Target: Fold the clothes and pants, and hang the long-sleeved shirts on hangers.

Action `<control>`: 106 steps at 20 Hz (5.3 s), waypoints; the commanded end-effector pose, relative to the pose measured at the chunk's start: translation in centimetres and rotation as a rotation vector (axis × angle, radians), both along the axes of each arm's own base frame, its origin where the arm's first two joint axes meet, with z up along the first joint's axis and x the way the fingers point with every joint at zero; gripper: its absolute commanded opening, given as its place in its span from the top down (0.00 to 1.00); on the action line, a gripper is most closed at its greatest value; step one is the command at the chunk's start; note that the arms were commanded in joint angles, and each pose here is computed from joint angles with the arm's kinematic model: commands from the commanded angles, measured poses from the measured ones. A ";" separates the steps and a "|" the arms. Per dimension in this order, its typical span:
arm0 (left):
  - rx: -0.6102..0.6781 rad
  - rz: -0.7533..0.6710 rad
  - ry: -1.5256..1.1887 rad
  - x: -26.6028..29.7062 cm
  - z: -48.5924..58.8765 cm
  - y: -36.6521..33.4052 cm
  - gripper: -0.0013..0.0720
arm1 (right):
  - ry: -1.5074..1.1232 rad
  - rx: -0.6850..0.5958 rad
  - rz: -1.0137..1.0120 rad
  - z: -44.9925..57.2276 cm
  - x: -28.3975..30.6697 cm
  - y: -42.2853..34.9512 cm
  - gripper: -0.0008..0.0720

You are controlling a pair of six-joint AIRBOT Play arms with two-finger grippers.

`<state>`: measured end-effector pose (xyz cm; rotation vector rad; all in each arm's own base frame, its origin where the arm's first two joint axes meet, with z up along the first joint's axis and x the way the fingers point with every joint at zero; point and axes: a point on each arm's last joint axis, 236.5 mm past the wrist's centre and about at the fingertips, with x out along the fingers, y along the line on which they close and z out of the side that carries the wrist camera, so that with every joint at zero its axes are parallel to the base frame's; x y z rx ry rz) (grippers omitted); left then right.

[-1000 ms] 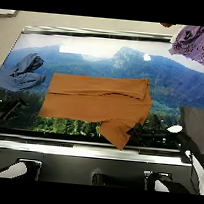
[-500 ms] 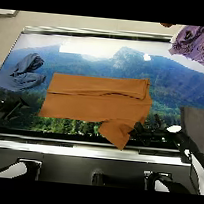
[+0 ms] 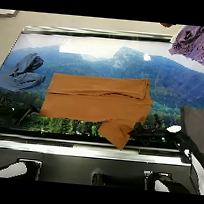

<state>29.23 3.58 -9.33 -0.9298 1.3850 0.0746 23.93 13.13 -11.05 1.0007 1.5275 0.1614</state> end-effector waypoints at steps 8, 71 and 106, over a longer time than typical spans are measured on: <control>-0.066 0.049 -0.036 1.7 -1.2 -0.8 0.07 | 0.013 0.019 0.014 0.3 -0.4 0.4 0.94; 0.354 -0.193 -0.205 20.1 0.5 -0.2 0.95 | -0.290 -0.147 0.035 4.9 27.4 -5.0 0.92; 0.421 -0.214 -0.427 23.7 16.0 1.0 0.05 | -0.147 0.078 0.173 1.0 24.1 -5.6 0.10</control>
